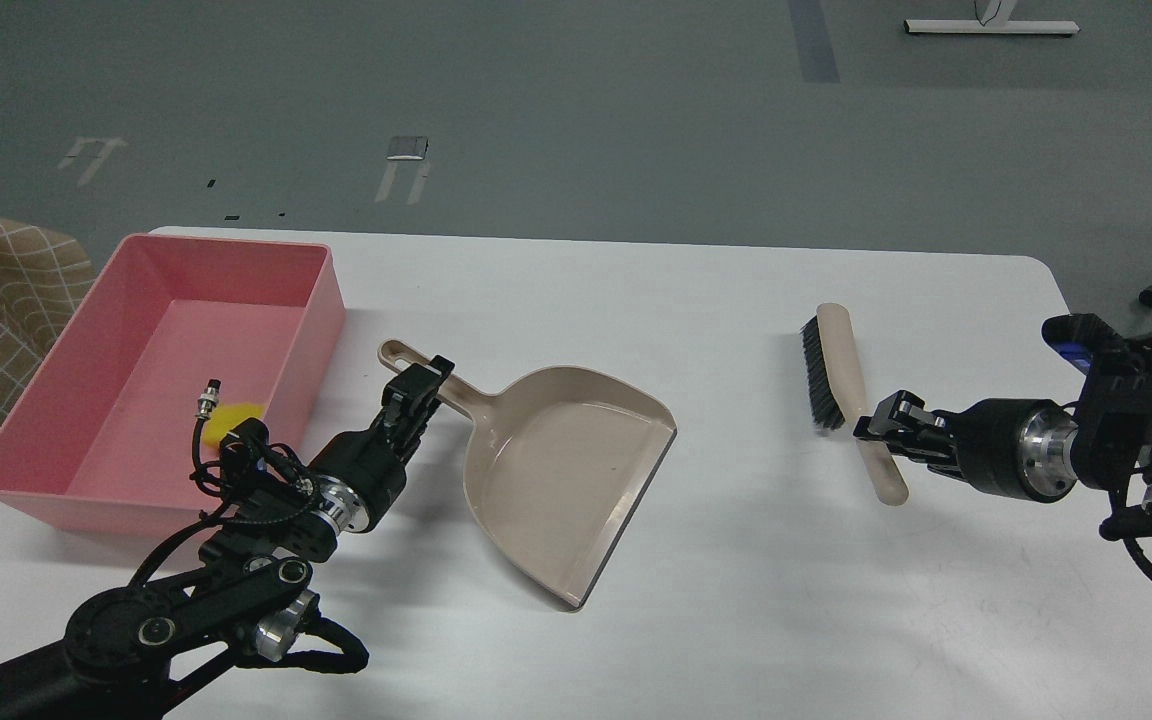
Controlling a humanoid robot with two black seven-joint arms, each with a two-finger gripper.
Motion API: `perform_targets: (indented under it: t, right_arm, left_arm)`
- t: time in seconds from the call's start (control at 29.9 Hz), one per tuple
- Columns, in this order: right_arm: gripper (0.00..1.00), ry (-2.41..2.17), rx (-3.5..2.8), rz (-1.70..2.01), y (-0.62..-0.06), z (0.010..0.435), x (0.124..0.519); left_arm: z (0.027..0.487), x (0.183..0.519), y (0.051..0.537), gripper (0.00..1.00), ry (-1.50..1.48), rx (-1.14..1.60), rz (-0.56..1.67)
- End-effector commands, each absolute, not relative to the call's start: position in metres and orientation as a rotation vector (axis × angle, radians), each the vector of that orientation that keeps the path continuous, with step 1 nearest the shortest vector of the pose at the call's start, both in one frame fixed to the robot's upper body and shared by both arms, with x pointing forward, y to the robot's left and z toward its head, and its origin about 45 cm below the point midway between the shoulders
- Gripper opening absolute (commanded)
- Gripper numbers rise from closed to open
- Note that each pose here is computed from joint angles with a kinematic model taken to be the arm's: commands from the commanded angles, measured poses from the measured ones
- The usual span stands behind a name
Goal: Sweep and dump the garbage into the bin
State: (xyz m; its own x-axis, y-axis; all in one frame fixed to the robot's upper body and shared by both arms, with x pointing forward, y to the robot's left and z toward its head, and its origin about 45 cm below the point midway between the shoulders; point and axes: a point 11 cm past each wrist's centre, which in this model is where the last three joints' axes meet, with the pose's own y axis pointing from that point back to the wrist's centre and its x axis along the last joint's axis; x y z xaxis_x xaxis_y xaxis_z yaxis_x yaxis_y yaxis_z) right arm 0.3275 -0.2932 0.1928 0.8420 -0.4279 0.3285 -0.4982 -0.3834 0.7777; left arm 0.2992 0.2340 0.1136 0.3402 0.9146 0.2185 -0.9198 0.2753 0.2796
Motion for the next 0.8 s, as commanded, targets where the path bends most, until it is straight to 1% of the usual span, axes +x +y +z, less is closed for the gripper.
perform_targets:
  t: [0.0, 0.07, 0.1, 0.13, 0.17, 0.3, 0.33, 0.37, 0.4, 0.43, 0.53, 0.57, 0.6, 0.67, 0.74, 0.77]
  right_arm:
    - [0.18, -0.682, 2.028, 0.094, -0.2932, 0.1946, 0.3285]
    - [0.22, -0.683, 2.027, 0.093, -0.2937, 0.1948, 0.3284]
    - [0.27, -0.682, 2.028, 0.094, -0.2933, 0.1950, 0.3283]
    - [0.29, -0.682, 2.029, 0.093, -0.2932, 0.1950, 0.3282]
    - [0.29, -0.682, 2.029, 0.093, -0.2932, 0.1950, 0.3282]
    - [0.36, -0.682, 2.032, 0.091, -0.2925, 0.1949, 0.3282]
    - [0.37, -0.682, 2.032, 0.091, -0.2925, 0.1949, 0.3282]
    - [0.39, -0.683, 2.034, 0.091, -0.2925, 0.1953, 0.3284]
    - [0.46, -0.683, 2.035, 0.092, -0.2917, 0.1957, 0.3288]
    - [0.47, -0.683, 2.035, 0.092, -0.2917, 0.1957, 0.3288]
    - [0.48, -0.685, 2.036, 0.093, -0.2918, 0.1961, 0.3291]
    - [0.49, -0.684, 2.037, 0.094, -0.2914, 0.1963, 0.3290]
    - [0.51, -0.684, 2.037, 0.094, -0.2914, 0.1963, 0.3290]
    - [0.52, -0.685, 2.036, 0.093, -0.2918, 0.1961, 0.3291]
    - [0.58, -0.685, 2.033, 0.094, -0.2925, 0.1962, 0.3292]
    - [0.64, -0.687, 2.033, 0.098, -0.2926, 0.1971, 0.3299]
  left_arm:
    - [0.1143, 0.2995, 0.2343, 0.65, -0.018, 0.386, 1.238]
    - [0.1147, 0.2997, 0.2345, 0.67, -0.020, 0.386, 1.243]
    - [0.1146, 0.2996, 0.2349, 0.69, -0.022, 0.388, 1.247]
    - [0.1149, 0.2996, 0.2347, 0.71, -0.022, 0.387, 1.248]
    - [0.1152, 0.2999, 0.2349, 0.72, -0.023, 0.386, 1.249]
    - [0.1153, 0.3000, 0.2352, 0.77, -0.024, 0.386, 1.252]
    - [0.1153, 0.3000, 0.2358, 0.78, -0.025, 0.388, 1.252]
    - [0.1153, 0.3000, 0.2358, 0.79, -0.025, 0.388, 1.252]
    - [0.1157, 0.3000, 0.2354, 0.80, -0.025, 0.386, 1.252]
    - [0.1157, 0.3000, 0.2356, 0.81, -0.025, 0.387, 1.253]
    - [0.1158, 0.3003, 0.2364, 0.87, -0.027, 0.388, 1.261]
    - [0.1166, 0.3004, 0.2362, 0.91, -0.029, 0.386, 1.265]
    - [0.1182, 0.3001, 0.2345, 0.93, -0.029, 0.380, 1.263]
    - [0.1192, 0.3001, 0.2337, 0.95, -0.031, 0.377, 1.265]
    - [0.1200, 0.3001, 0.2339, 0.97, -0.032, 0.376, 1.267]
    - [0.1203, 0.3000, 0.2336, 0.97, -0.033, 0.375, 1.267]
